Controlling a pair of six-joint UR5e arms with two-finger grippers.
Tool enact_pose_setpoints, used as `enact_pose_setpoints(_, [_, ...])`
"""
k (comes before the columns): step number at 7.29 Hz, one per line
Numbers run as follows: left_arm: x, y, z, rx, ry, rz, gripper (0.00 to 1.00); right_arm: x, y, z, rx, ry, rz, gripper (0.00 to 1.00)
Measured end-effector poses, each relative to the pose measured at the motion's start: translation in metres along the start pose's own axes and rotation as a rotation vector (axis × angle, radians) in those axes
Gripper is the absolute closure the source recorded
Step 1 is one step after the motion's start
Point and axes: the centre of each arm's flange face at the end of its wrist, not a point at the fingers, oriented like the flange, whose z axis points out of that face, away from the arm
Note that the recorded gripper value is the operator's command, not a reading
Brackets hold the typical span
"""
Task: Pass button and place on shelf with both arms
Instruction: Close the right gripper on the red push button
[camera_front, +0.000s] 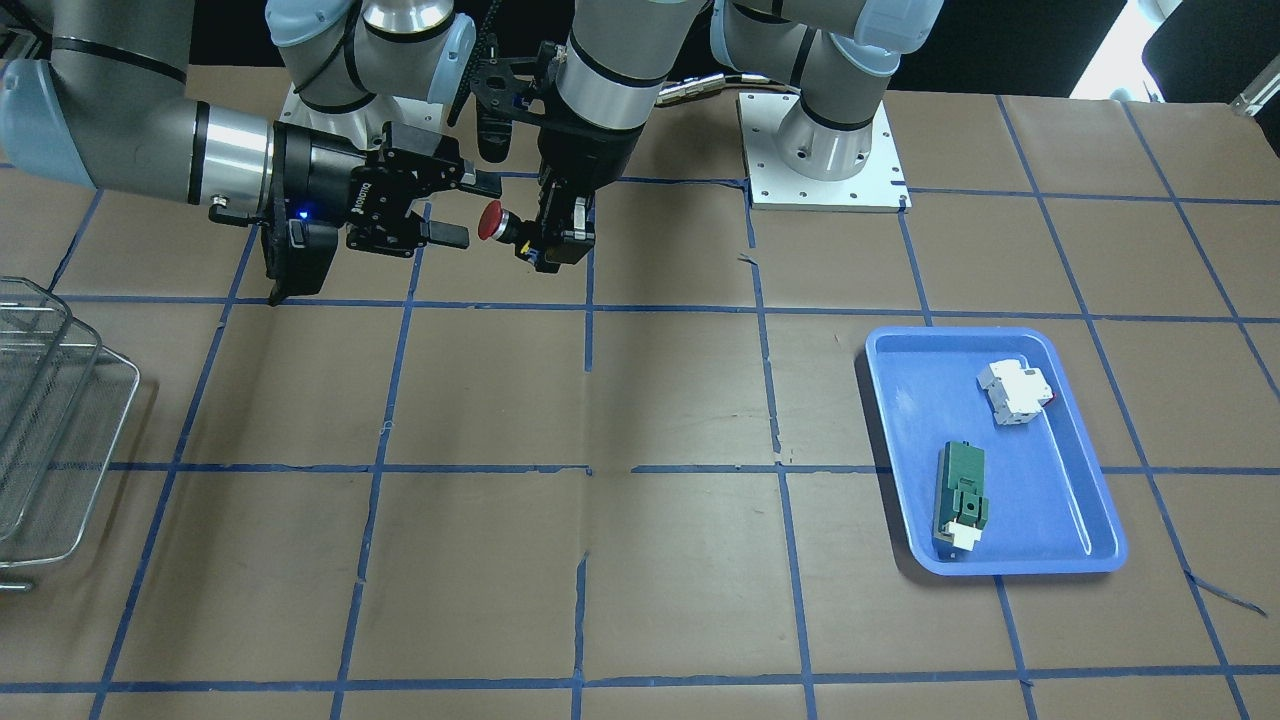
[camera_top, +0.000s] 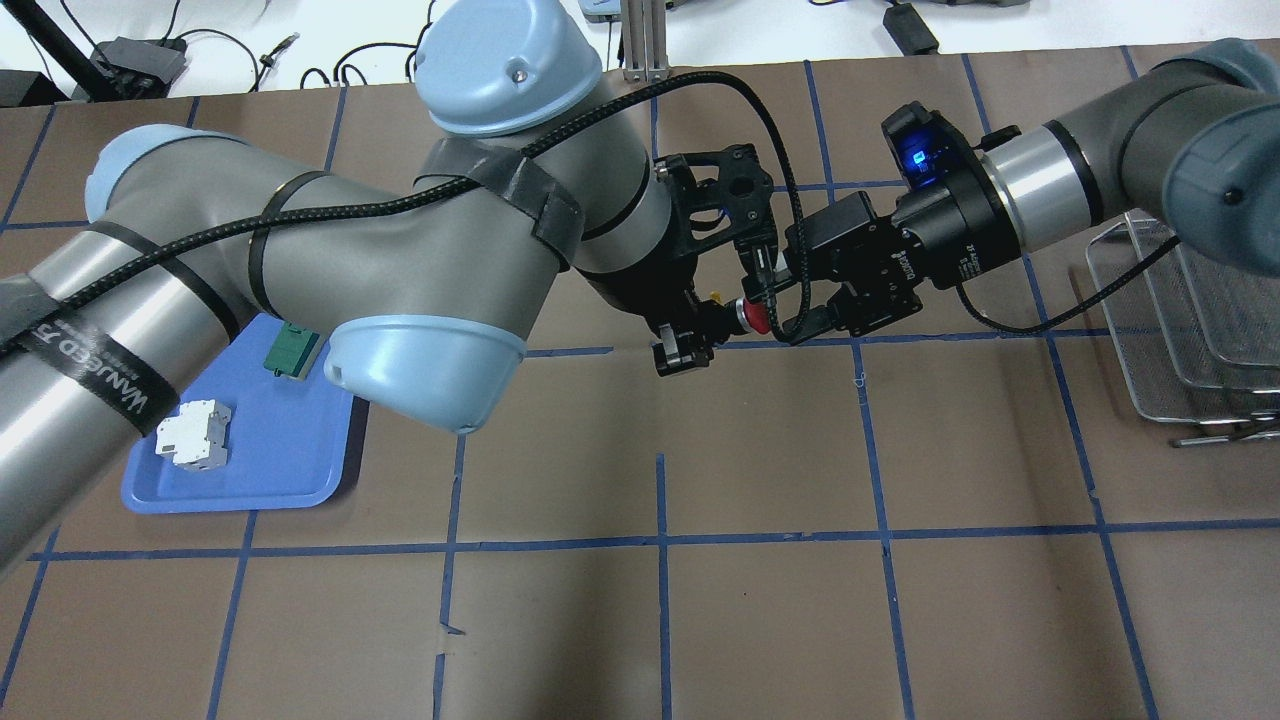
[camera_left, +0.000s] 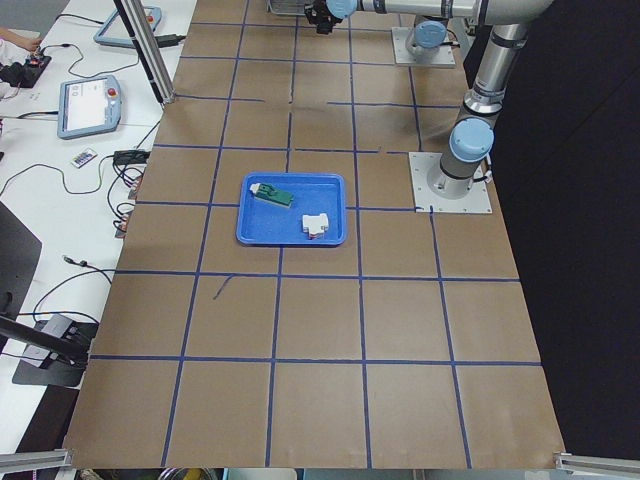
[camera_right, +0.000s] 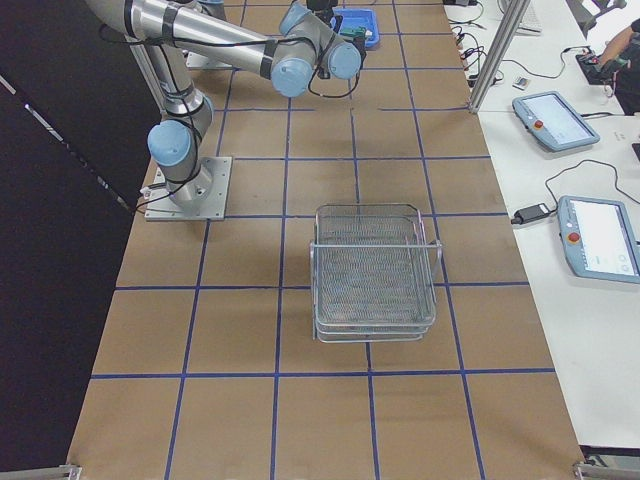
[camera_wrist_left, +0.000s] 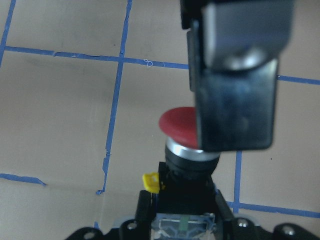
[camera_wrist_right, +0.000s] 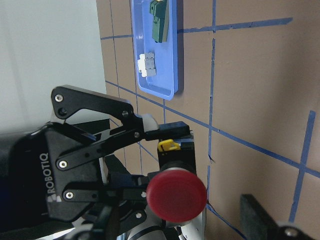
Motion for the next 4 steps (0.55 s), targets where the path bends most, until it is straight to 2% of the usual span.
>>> enact_pose_setpoints(3, [0.0000,-0.0002,0.0003,0.001,0.000,0.001,1.00,0.0003,-0.0001,0.0053,0.002,-0.003,-0.011,0.14])
enact_pose_setpoints(4, [0.0001,-0.0001,0.0004,0.001,0.000,0.000,1.00,-0.0014,0.0003,0.0086,-0.004,-0.002,-0.017,0.20])
